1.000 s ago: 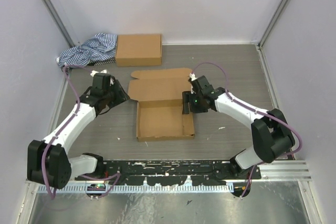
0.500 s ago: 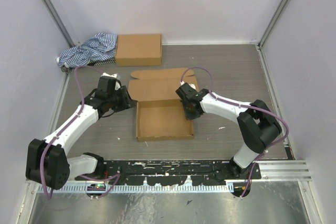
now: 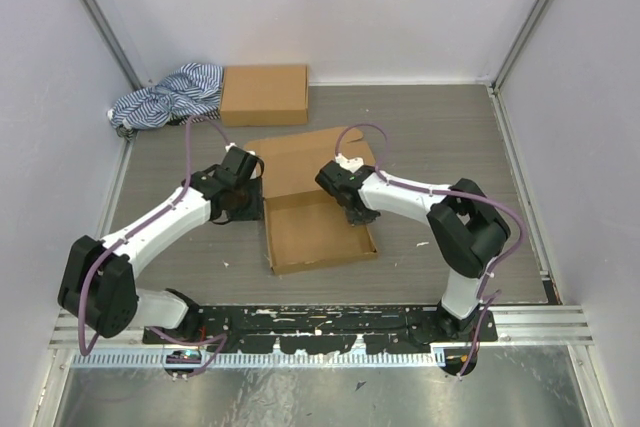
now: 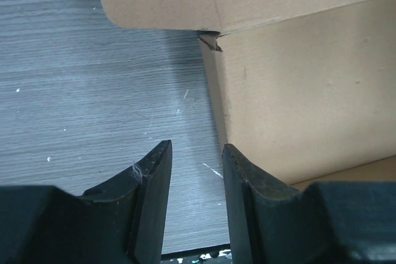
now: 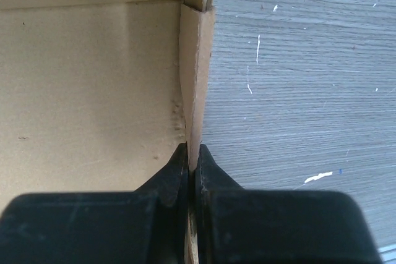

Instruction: Fold the paper box

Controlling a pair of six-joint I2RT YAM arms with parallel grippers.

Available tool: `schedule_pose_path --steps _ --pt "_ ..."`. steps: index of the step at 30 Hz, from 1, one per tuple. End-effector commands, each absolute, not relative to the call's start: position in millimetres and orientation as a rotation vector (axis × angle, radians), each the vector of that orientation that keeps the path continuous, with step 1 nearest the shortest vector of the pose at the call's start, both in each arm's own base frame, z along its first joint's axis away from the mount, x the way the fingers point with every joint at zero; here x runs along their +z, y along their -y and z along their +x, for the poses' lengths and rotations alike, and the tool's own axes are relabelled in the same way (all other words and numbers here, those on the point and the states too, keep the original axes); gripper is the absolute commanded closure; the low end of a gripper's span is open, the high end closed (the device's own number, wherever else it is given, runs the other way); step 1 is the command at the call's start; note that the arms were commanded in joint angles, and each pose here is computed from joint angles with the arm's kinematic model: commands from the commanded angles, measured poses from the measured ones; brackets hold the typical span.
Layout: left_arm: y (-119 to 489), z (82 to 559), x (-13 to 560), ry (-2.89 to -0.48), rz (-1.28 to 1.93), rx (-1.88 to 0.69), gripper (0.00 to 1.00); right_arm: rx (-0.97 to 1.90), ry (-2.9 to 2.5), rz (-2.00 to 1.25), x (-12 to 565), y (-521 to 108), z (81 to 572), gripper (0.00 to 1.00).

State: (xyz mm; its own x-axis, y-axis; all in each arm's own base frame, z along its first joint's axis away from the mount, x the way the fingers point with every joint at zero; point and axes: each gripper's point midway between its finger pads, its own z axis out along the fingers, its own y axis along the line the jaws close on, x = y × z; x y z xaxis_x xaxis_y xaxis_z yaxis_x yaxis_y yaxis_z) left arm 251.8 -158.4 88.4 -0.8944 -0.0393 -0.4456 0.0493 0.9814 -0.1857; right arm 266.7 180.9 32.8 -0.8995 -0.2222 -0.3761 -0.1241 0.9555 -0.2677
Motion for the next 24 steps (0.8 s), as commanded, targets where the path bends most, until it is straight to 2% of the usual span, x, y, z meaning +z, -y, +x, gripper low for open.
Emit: schedule_pose_path --steps 1,4,5,7,11,12,19,24 --pt "149.6 256.0 93.1 -2.649 0.015 -0.162 0.55 -0.46 -2.671 -0.185 28.1 -170.5 266.5 0.99" --pt "148.5 257.1 94.2 -2.643 0.007 -0.154 0.55 -0.492 -2.66 -0.186 27.2 -168.8 266.9 0.96" --pt "148.3 257.8 95.4 -2.639 0.005 -0.153 0.55 -0.474 -2.662 -0.187 26.2 -170.8 266.9 0.89" --pt "147.3 259.0 98.4 -2.628 -0.005 -0.149 0.55 -0.407 -2.669 -0.193 26.7 -177.9 266.0 0.69" --pt "142.7 261.8 104.6 -2.595 -0.027 -0.127 0.53 -0.249 -2.644 -0.185 42.8 -192.1 268.5 0.42" --pt "141.6 262.4 106.7 -2.586 -0.033 -0.125 0.53 -0.226 -2.629 -0.179 49.3 -193.3 270.4 0.39" --pt "139.5 269.8 121.1 -2.522 -0.067 -0.131 0.5 -0.102 -2.518 -0.088 103.2 -184.4 295.9 0.36" --pt "133.6 288.3 132.5 -2.462 -0.14 -0.147 0.45 0.12 -2.469 -0.019 132.2 -175.9 329.8 0.35"
